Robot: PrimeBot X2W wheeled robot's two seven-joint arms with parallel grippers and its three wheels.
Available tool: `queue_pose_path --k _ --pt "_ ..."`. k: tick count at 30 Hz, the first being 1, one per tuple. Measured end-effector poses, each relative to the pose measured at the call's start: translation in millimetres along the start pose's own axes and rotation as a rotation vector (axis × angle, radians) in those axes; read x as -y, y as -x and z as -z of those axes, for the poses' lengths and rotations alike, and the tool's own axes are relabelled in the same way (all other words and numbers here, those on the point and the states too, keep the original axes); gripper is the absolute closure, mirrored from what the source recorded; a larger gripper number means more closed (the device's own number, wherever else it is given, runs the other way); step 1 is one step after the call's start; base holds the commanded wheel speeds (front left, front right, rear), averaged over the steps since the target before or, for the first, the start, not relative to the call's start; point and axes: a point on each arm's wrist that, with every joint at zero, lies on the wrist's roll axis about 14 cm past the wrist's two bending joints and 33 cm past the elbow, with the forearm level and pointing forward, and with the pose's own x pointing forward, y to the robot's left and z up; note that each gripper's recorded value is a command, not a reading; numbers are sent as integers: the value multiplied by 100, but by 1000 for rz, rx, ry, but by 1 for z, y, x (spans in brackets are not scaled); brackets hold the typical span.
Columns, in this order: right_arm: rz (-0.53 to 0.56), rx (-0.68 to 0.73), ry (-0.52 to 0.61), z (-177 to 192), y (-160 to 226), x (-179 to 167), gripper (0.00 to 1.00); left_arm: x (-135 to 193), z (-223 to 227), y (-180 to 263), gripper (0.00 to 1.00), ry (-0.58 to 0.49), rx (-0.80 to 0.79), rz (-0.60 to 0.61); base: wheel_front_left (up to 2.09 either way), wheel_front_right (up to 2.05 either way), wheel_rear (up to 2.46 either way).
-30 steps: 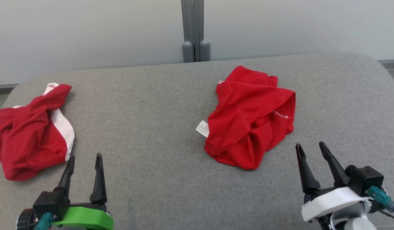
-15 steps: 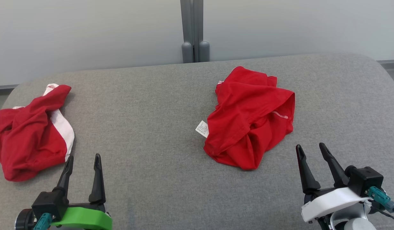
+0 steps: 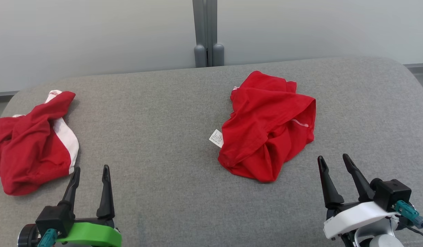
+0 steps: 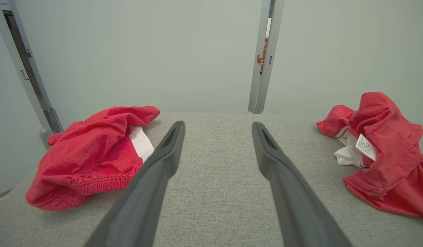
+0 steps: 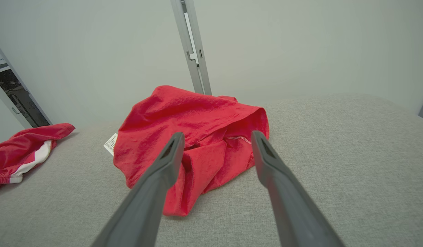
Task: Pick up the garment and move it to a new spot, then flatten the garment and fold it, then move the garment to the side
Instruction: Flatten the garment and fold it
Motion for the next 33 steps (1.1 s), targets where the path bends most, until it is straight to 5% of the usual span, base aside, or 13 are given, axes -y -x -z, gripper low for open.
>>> queue_pose_path --k 33 --pt "13 -47 88 5 -26 27 0 5 13 -8 0 2 -30 -6 0 0 0"
